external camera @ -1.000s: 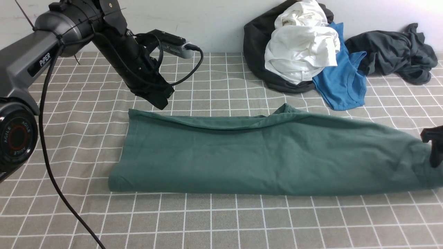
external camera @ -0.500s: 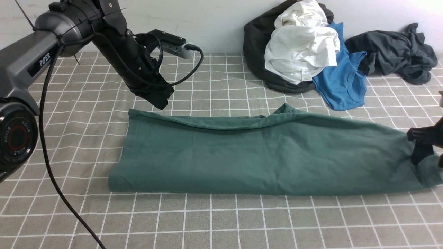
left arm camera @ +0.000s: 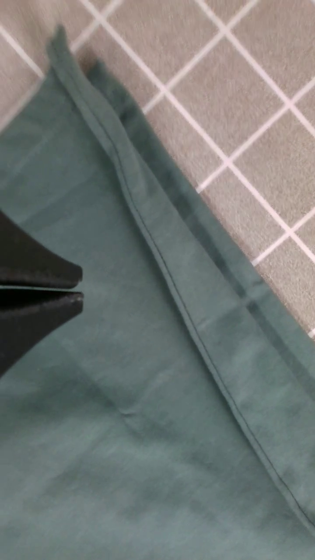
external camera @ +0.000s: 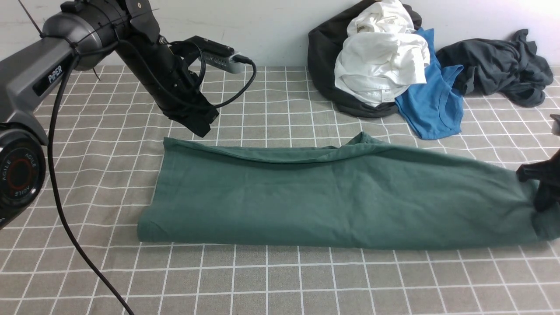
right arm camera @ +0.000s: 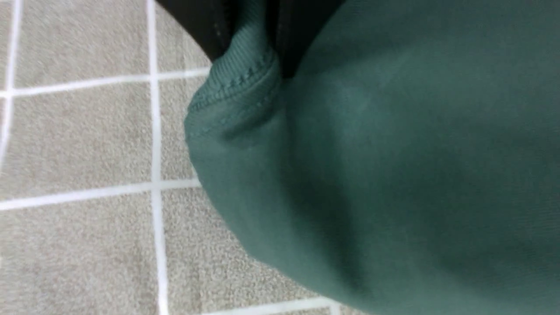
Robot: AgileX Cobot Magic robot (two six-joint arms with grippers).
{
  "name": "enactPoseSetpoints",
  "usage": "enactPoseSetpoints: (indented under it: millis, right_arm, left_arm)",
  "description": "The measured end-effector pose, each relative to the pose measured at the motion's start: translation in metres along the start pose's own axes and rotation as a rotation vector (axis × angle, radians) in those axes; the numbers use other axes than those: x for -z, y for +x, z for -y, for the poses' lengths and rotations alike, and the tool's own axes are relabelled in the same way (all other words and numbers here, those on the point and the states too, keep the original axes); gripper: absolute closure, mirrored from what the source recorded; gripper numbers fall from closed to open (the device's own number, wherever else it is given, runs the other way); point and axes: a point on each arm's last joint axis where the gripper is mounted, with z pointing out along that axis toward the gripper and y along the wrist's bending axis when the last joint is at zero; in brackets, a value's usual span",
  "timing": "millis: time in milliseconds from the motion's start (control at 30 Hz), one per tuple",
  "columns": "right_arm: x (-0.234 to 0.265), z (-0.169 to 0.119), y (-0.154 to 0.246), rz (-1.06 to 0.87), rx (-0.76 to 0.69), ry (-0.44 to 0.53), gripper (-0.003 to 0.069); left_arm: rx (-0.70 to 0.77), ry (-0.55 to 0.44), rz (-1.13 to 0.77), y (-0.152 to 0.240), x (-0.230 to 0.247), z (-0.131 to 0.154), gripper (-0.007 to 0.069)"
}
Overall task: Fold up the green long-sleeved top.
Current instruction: Use the right arm to clamp the right edge of the fabric, then use the right arm to drag the right edge of the fabric to the left and folds it over the left edge
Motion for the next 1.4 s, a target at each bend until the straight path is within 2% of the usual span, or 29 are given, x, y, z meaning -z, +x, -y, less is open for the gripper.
enactPoseSetpoints:
  millis: [100, 167, 267, 300, 367, 433, 500, 533, 567, 600, 667, 767, 833, 867, 933, 967, 1000, 1067, 1167, 1267, 1333, 1400]
  right_arm:
    - [0.033, -0.001, 0.000, 0.055, 0.022, 0.031, 0.0597]
    - [0.077, -0.004, -0.002, 0.130, 0.043, 0.073, 0.0597]
    - [0.135, -0.023, -0.010, 0.238, 0.098, 0.111, 0.0597]
    - [0.138, -0.026, -0.010, 0.253, 0.110, 0.110, 0.0597]
    - [0.178, -0.073, -0.019, 0.343, 0.239, 0.087, 0.0597]
    - [0.193, -0.110, -0.023, 0.391, 0.337, 0.052, 0.0597]
    - [0.200, -0.166, -0.026, 0.434, 0.468, -0.010, 0.0597]
    - [0.203, -0.182, -0.027, 0.449, 0.500, -0.027, 0.0597]
    - [0.197, -0.218, -0.026, 0.448, 0.575, -0.065, 0.0597]
    - [0.199, -0.223, -0.026, 0.456, 0.575, -0.066, 0.0597]
    - [0.183, -0.278, -0.023, 0.445, 0.680, -0.120, 0.0597]
    - [0.151, -0.348, -0.016, 0.422, 0.764, -0.177, 0.0597]
    - [0.139, -0.370, -0.013, 0.422, 0.785, -0.195, 0.0597]
    - [0.121, -0.401, -0.008, 0.426, 0.797, -0.224, 0.0597]
    - [0.106, -0.427, -0.003, 0.437, 0.809, -0.259, 0.0597]
    - [0.106, -0.427, -0.003, 0.436, 0.807, -0.259, 0.0597]
    - [0.093, -0.446, 0.004, 0.434, 0.813, -0.300, 0.0597]
    - [0.080, -0.466, 0.011, 0.440, 0.815, -0.356, 0.0597]
    - [0.067, -0.478, 0.016, 0.426, 0.818, -0.394, 0.0580]
    - [0.059, -0.482, 0.019, 0.405, 0.827, -0.428, 0.0505]
    - [0.064, -0.481, 0.020, 0.387, 0.833, -0.442, 0.0376]
    - [0.072, -0.476, 0.019, 0.370, 0.842, -0.429, 0.0293]
  left_arm:
    - [-0.023, -0.067, 0.026, -0.002, 0.028, 0.004, 0.0633]
    - [-0.037, -0.137, 0.077, -0.004, 0.070, 0.013, 0.0633]
    - [-0.049, -0.220, 0.175, -0.002, 0.132, 0.032, 0.0633]
    - [-0.049, -0.221, 0.175, -0.002, 0.132, 0.032, 0.0633]
    - [-0.057, -0.266, 0.265, 0.004, 0.182, 0.052, 0.0633]
    - [-0.064, -0.289, 0.314, 0.010, 0.209, 0.065, 0.0633]
    - [-0.074, -0.311, 0.361, 0.017, 0.235, 0.077, 0.0633]
    - [-0.078, -0.322, 0.378, 0.020, 0.244, 0.082, 0.0633]
    - [-0.079, -0.338, 0.402, 0.025, 0.256, 0.088, 0.0633]
    - [-0.080, -0.343, 0.404, 0.026, 0.258, 0.089, 0.0633]
    - [-0.078, -0.376, 0.440, 0.035, 0.278, 0.099, 0.0633]
    - [-0.071, -0.414, 0.477, 0.050, 0.301, 0.112, 0.0633]
    - [-0.071, -0.426, 0.479, 0.057, 0.307, 0.116, 0.0633]
    - [-0.069, -0.450, 0.471, 0.067, 0.312, 0.121, 0.0633]
    - [-0.064, -0.470, 0.452, 0.077, 0.314, 0.124, 0.0633]
    - [-0.063, -0.470, 0.446, 0.078, 0.313, 0.123, 0.0633]
    - [-0.062, -0.491, 0.428, 0.086, 0.314, 0.126, 0.0633]
    - [-0.057, -0.516, 0.388, 0.099, 0.312, 0.127, 0.0633]
    - [-0.048, -0.527, 0.363, 0.109, 0.311, 0.130, 0.0633]
    - [-0.035, -0.530, 0.357, 0.116, 0.312, 0.133, 0.0633]
    - [-0.021, -0.529, 0.365, 0.118, 0.314, 0.135, 0.0633]
    - [-0.011, -0.526, 0.367, 0.118, 0.313, 0.135, 0.0633]
